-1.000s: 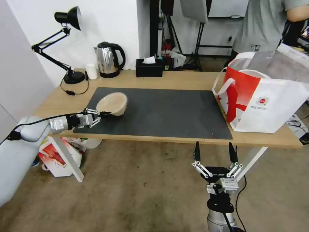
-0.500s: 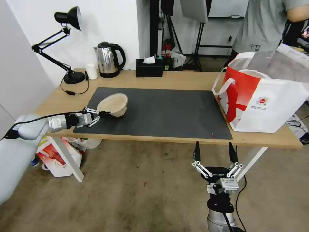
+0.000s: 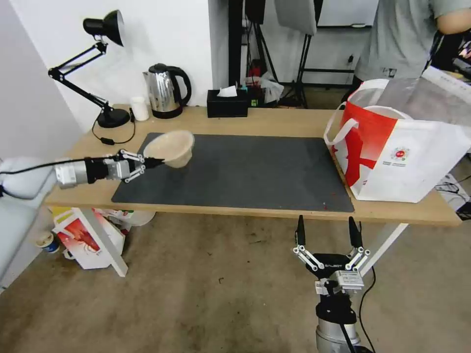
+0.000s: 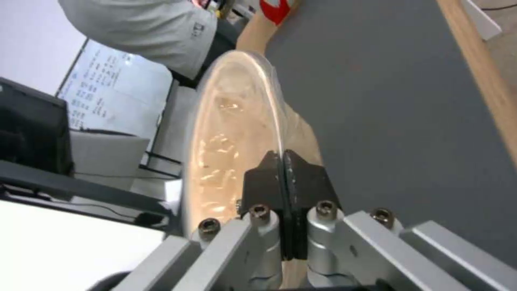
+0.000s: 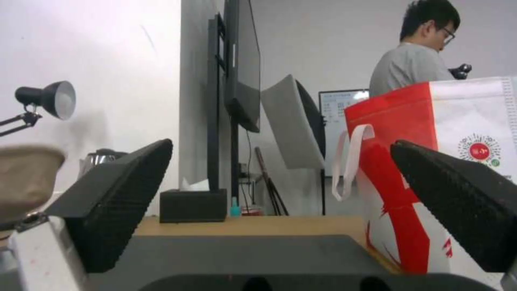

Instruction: Pick up the trash from the table and place it into the takeout bag.

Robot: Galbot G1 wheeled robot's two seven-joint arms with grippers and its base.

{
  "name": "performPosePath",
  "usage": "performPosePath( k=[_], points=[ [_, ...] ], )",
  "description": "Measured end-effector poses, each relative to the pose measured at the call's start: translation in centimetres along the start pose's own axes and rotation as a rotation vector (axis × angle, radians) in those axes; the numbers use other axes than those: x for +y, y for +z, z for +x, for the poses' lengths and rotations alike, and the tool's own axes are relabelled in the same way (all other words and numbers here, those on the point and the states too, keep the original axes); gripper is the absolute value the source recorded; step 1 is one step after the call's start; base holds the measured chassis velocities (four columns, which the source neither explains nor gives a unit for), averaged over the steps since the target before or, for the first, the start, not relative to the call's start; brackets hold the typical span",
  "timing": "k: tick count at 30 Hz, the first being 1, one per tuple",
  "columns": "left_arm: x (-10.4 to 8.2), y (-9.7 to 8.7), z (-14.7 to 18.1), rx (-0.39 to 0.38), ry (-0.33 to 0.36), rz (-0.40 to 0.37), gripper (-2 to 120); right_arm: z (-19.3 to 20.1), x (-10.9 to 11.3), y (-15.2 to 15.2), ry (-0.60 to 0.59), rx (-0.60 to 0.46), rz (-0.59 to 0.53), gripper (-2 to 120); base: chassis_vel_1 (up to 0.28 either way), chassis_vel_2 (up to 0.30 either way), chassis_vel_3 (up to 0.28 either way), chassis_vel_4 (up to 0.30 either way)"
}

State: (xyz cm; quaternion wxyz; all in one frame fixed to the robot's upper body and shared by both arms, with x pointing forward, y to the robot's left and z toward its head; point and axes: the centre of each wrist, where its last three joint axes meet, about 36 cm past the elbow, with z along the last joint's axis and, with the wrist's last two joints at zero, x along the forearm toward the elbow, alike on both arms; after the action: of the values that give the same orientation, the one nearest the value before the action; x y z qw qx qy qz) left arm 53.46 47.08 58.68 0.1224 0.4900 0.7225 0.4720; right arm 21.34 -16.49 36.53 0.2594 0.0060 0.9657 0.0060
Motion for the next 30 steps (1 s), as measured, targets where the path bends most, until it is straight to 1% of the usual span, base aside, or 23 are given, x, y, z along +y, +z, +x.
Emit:
performPosePath(
  k=[1,2,5,6,10,11,13,14,15,16,20,21,23,25,26,30],
  points=[
    [0.7,-0.3,-0.1,-0.005,-0.001,-0.008,0,0.0,0.0,0.0,0.0,0.0,0.0,100,0.0,0.0,0.0,0.0],
    [0.7,-0.3,-0.1,-0.005,-0.001,-0.008,0,0.0,0.0,0.0,0.0,0.0,0.0,100,0.0,0.0,0.0,0.0],
    [2.8,-0.9,-0.6,-0.014,-0.004,-0.024,0,0.0,0.0,0.0,0.0,0.0,0.0,100,0.0,0.0,0.0,0.0],
    [2.8,-0.9,-0.6,-0.014,-0.004,-0.024,0,0.0,0.0,0.0,0.0,0.0,0.0,100,0.0,0.0,0.0,0.0],
    [4.9,-1.3,-1.4,-0.021,-0.01,-0.045,0,0.0,0.0,0.0,0.0,0.0,0.0,100,0.0,0.0,0.0,0.0],
    [4.9,-1.3,-1.4,-0.021,-0.01,-0.045,0,0.0,0.0,0.0,0.0,0.0,0.0,100,0.0,0.0,0.0,0.0],
    [6.7,-1.7,-2.2,-0.032,-0.008,-0.061,0,0.0,0.0,0.0,0.0,0.0,0.0,100,0.0,0.0,0.0,0.0],
    [7.1,-1.8,-2.4,-0.034,-0.008,-0.066,0,0.0,0.0,0.0,0.0,0.0,0.0,100,0.0,0.0,0.0,0.0],
    [8.1,-2.0,-3.0,-0.042,-0.005,-0.073,0,0.0,0.0,0.0,0.0,0.0,0.0,100,0.0,0.0,0.0,0.0],
    [8.1,-2.0,-3.0,-0.042,-0.005,-0.073,0,0.0,0.0,0.0,0.0,0.0,0.0,100,0.0,0.0,0.0,0.0],
    [9.8,-2.1,-5.4,-0.063,0.014,-0.075,0,0.0,0.0,0.0,0.0,0.0,0.0,100,0.0,0.0,0.0,0.0],
    [9.8,-2.1,-5.4,-0.063,0.014,-0.075,0,0.0,0.0,0.0,0.0,0.0,0.0,100,0.0,0.0,0.0,0.0],
    [10.4,-2.2,-6.7,-0.072,0.026,-0.076,0,0.0,0.0,0.0,0.0,0.0,0.0,100,0.0,0.0,0.0,0.0],
    [11.5,-2.4,-8.0,-0.083,0.033,-0.083,0,0.0,0.0,0.0,0.0,0.0,0.0,100,0.0,0.0,0.0,0.0],
    [11.5,-2.4,-8.0,-0.083,0.033,-0.083,0,0.0,0.0,0.0,0.0,0.0,0.0,100,0.0,0.0,0.0,0.0],
    [14.2,-3.6,-10.4,-0.105,0.038,-0.114,0,0.0,0.0,0.0,0.0,0.0,0.0,100,0.0,0.0,0.0,0.0]
  ],
)
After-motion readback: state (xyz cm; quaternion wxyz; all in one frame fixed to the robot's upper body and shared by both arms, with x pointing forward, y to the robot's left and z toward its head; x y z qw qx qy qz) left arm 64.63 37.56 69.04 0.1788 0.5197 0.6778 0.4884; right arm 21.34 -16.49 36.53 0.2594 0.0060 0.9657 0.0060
